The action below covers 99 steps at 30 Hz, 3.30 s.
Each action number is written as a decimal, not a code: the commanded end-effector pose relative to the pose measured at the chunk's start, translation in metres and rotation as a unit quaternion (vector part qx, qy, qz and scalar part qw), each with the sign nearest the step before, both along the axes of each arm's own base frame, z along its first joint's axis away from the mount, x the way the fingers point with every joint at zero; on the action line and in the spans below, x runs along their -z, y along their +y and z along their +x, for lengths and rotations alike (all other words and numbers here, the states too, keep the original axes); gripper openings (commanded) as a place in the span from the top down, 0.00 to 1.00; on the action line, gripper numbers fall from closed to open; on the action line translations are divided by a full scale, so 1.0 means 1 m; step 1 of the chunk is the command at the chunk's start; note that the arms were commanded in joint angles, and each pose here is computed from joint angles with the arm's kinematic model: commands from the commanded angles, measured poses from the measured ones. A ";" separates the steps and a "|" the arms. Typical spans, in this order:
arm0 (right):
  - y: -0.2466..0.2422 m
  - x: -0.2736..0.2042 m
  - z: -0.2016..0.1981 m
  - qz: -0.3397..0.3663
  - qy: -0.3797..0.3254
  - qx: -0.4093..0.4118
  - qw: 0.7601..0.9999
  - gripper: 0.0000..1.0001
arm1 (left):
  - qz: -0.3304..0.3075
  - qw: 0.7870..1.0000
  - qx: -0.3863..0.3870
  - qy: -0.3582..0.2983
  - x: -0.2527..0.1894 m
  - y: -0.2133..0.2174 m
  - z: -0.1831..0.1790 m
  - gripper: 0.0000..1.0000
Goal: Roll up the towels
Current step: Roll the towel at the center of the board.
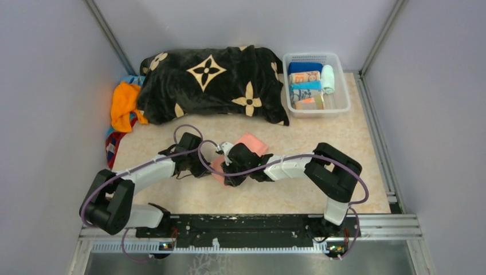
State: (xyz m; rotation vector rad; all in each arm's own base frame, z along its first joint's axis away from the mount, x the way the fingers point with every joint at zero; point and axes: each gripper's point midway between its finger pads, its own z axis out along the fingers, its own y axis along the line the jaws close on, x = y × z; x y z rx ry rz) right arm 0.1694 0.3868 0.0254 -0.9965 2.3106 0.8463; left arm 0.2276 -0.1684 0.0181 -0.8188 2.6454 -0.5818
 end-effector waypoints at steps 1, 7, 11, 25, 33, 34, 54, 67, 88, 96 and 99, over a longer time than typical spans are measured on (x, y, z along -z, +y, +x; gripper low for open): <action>-0.001 -0.010 -0.012 0.023 0.030 -0.010 0.999 0.89 | 0.051 0.999 -0.011 0.009 0.004 0.018 0.000 0.91; 0.000 -0.028 -0.009 0.087 0.072 -0.005 0.994 0.91 | 0.061 0.998 -0.007 -0.031 -0.021 0.024 0.006 0.51; 0.000 -0.037 -0.007 0.128 0.113 -0.004 0.985 0.92 | 0.045 0.996 0.008 -0.076 -0.046 0.022 0.008 0.41; -0.023 -0.023 0.021 0.190 0.262 0.072 0.943 0.93 | -0.012 0.991 0.081 -0.106 -0.043 0.011 -0.024 0.27; -0.029 -0.006 0.025 0.183 0.298 0.097 0.932 0.93 | -0.049 0.985 0.098 -0.135 -0.045 -0.007 -0.011 0.28; -0.031 -0.005 0.026 0.182 0.300 0.101 0.931 0.93 | -0.048 0.985 0.097 -0.136 -0.044 -0.007 -0.009 0.29; -0.038 -0.032 0.038 0.162 0.225 0.102 0.955 0.72 | 0.000 0.995 0.081 -0.052 0.011 -0.004 0.006 0.55; -0.033 -0.083 0.040 -0.012 -0.122 0.080 0.989 0.54 | 0.007 0.996 0.083 -0.028 0.020 -0.003 0.002 0.58; -0.025 0.002 0.022 -0.186 -0.181 0.025 0.965 0.57 | 0.009 0.996 0.087 -0.035 0.018 -0.004 0.005 0.55; -0.038 0.023 0.010 -0.216 -0.153 0.013 0.964 0.77 | -0.007 0.995 0.089 -0.053 0.005 -0.011 0.012 0.49; -0.028 0.015 0.004 -0.176 -0.122 0.000 0.977 0.93 | -0.013 0.994 0.082 -0.074 -0.009 -0.010 0.016 0.41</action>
